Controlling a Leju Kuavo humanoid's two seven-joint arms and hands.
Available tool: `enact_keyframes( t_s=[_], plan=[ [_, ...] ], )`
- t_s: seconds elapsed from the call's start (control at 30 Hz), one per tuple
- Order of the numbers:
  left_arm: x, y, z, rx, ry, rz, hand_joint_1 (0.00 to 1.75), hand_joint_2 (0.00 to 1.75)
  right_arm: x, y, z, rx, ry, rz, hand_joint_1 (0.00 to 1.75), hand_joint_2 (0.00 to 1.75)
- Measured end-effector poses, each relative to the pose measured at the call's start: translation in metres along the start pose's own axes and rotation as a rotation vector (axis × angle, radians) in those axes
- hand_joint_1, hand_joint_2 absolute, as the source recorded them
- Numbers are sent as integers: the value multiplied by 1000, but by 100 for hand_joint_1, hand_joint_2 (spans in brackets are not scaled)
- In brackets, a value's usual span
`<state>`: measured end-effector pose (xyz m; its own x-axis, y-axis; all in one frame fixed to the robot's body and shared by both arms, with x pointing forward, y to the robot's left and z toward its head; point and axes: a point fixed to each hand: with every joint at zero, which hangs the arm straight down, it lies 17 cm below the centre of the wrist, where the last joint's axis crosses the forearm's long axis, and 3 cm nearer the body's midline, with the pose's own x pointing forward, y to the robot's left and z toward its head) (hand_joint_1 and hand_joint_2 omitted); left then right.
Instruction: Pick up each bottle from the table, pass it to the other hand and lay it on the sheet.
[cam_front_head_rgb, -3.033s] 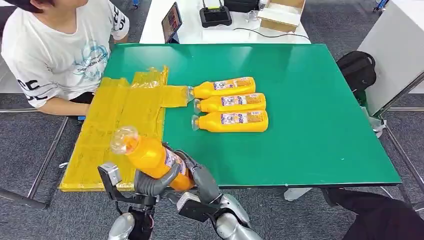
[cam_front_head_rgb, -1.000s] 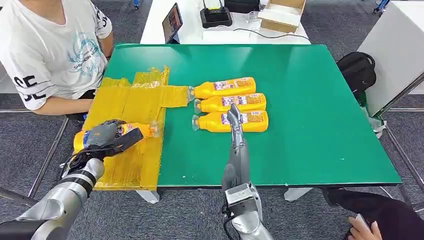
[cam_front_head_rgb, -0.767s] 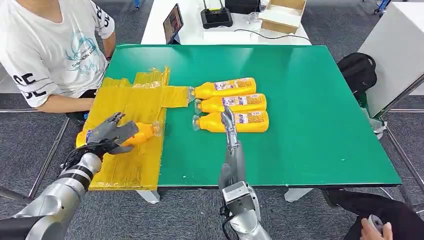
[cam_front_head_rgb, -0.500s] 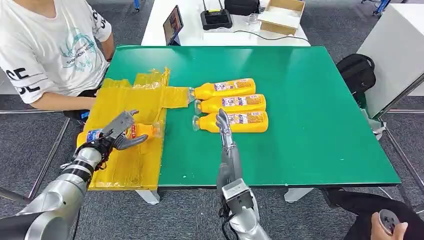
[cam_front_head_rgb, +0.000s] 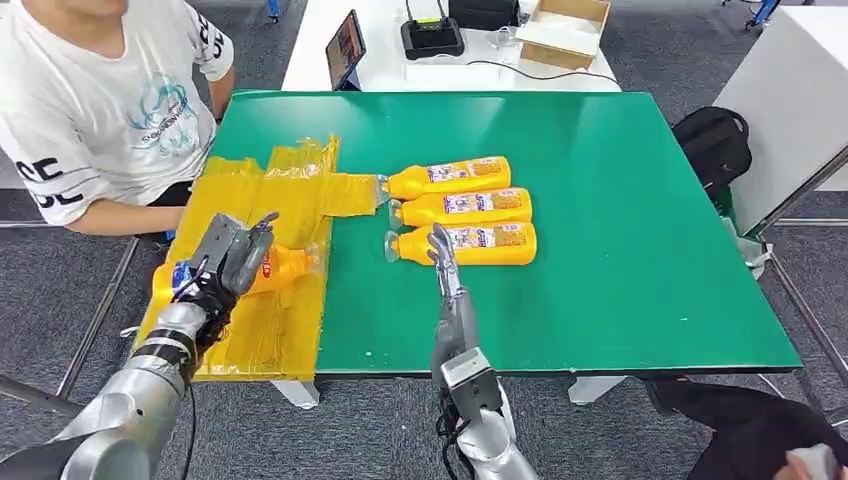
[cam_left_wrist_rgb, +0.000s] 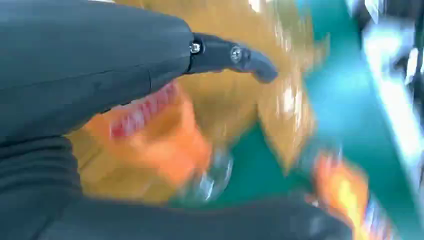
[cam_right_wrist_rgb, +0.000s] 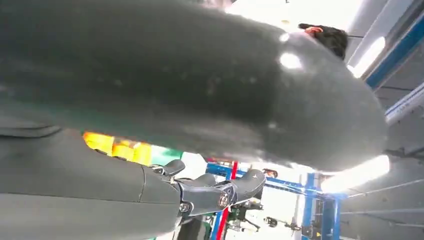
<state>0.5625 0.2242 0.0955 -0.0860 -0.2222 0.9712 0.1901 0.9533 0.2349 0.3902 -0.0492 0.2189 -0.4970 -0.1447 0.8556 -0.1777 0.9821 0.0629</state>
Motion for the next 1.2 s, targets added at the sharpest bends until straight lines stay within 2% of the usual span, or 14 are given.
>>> enact_keyframes(
  t_s=[0.07, 0.1, 0.2, 0.27, 0.37, 0.47, 0.6, 0.87, 1.2],
  plan=[
    [10, 24, 0, 175, -57, -38, 0, 175, -1, 0, 1, 3, -3, 40, 0, 0],
    [19, 34, 3, 263, -100, -62, 0, 175, -1, 1, 2, 6, -6, 64, 0, 175],
    [51, 67, 19, 514, -223, -109, 0, 175, -2, 0, 4, 6, -11, 115, 0, 175],
    [67, 75, 34, 606, -282, -61, 0, 175, -3, -4, 6, -9, -14, 145, 0, 175],
    [81, 71, 56, 668, -341, 45, 0, 175, 3, -23, 7, -82, -38, 192, 0, 175],
    [88, 59, 81, 688, -375, 166, 0, 175, 7, -48, 10, -159, -46, 226, 0, 175],
    [100, 35, 110, 676, -419, 207, 0, 175, 13, -76, 15, -231, -52, 253, 0, 175],
    [122, 27, 124, 672, -476, 231, 0, 175, 18, -91, 17, -265, -60, 267, 0, 175],
    [123, 16, 156, 715, -469, 266, 0, 175, 21, -113, 31, -349, -63, 282, 0, 175]
  ],
)
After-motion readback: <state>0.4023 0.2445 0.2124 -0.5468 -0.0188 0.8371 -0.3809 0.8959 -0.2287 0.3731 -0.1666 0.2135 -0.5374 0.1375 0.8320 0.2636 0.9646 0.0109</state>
